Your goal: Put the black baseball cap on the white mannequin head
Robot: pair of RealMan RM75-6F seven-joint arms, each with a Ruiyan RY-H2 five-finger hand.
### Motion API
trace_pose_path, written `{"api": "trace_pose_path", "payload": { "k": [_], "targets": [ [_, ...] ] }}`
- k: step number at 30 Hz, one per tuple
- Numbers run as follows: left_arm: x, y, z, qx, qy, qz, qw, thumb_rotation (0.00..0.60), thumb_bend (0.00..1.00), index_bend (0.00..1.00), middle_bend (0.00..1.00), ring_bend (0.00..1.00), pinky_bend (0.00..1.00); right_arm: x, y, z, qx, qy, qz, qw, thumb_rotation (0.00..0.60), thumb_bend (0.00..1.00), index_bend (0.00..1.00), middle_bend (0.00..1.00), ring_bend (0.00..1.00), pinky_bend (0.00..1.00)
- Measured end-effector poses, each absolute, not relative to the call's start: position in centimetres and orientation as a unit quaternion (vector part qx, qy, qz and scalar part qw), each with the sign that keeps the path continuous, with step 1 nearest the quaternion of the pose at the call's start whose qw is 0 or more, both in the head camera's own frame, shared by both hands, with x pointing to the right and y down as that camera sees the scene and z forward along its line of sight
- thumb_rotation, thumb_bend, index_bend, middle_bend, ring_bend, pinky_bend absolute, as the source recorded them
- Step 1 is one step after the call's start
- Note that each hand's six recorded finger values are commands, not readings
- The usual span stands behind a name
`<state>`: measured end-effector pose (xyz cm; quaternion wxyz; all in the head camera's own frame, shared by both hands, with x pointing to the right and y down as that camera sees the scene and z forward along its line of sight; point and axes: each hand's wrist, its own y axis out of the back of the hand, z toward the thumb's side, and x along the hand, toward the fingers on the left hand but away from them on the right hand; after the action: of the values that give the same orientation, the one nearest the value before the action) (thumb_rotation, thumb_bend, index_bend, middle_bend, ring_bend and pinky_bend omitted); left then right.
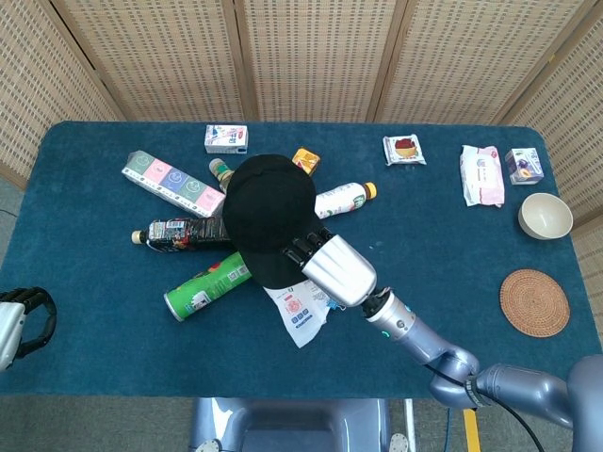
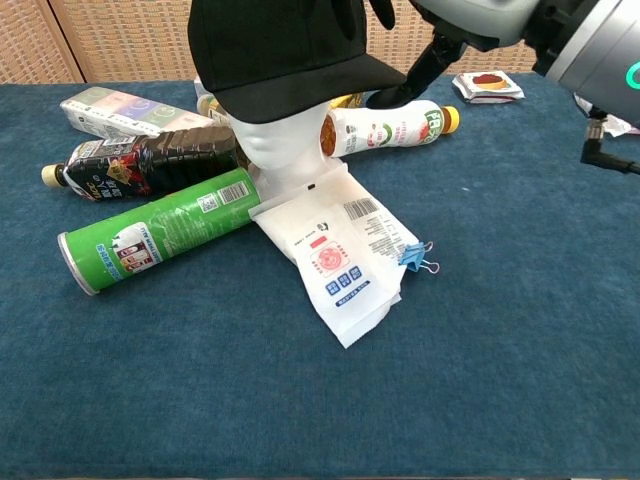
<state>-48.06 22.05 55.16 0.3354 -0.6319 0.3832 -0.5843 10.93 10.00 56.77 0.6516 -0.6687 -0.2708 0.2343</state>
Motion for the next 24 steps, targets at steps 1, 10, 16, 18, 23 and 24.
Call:
{"api": "trace_pose_path", "payload": {
  "k": [1,10,16,18,23,24],
  "targets": [
    [-48.0,22.0,55.2,-0.632,0.383,-0.584,0.336,0.6,0.31,0.57,0.42,0.35,0.36,11.2,10.0,56.8,-0.668,-0.27,0.237,0.651,0.6,0.12,0.3,0.48,0.56,0.66],
    [-47.9,21.9,55.2,-0.632,0.383,-0.584,0.337,0.6,0.31,0.57,0.42,0.35,0.36,14.4,10.0,57.0,-0.662,-0.279,0.269,0.642,0.6,0.15,0.3,0.48,0.56,0.66],
    [-48.1,21.8,55.0,-0.625,0.389,-0.585,0.339,0.6,0.31,0.57,0.42,0.35,0.36,17.8,10.2,57.3,-0.654,-0.296,0.308,0.624,0.6,0.19,0.38,0.52,0.59,0.68],
    [-48.2,21.7,55.0,-0.623,0.391,-0.586,0.34,0.6,0.31,0.57,0.42,0.35,0.36,19.2,10.2,57.3,-0.649,-0.306,0.323,0.617,0.6,0.2,0.42,0.55,0.62,0.69],
    [-48.1,21.7,55.0,-0.621,0.394,-0.585,0.343,0.6,0.31,0.57,0.42,0.35,0.36,21.9,10.5,57.6,-0.641,-0.321,0.354,0.601,0.6,0.22,0.51,0.62,0.68,0.74],
    [-48.1,21.7,55.0,-0.621,0.394,-0.584,0.343,0.6,0.31,0.57,0.42,0.35,0.36,22.6,10.6,57.6,-0.638,-0.326,0.362,0.597,0.6,0.23,0.53,0.64,0.69,0.75]
  ]
}}
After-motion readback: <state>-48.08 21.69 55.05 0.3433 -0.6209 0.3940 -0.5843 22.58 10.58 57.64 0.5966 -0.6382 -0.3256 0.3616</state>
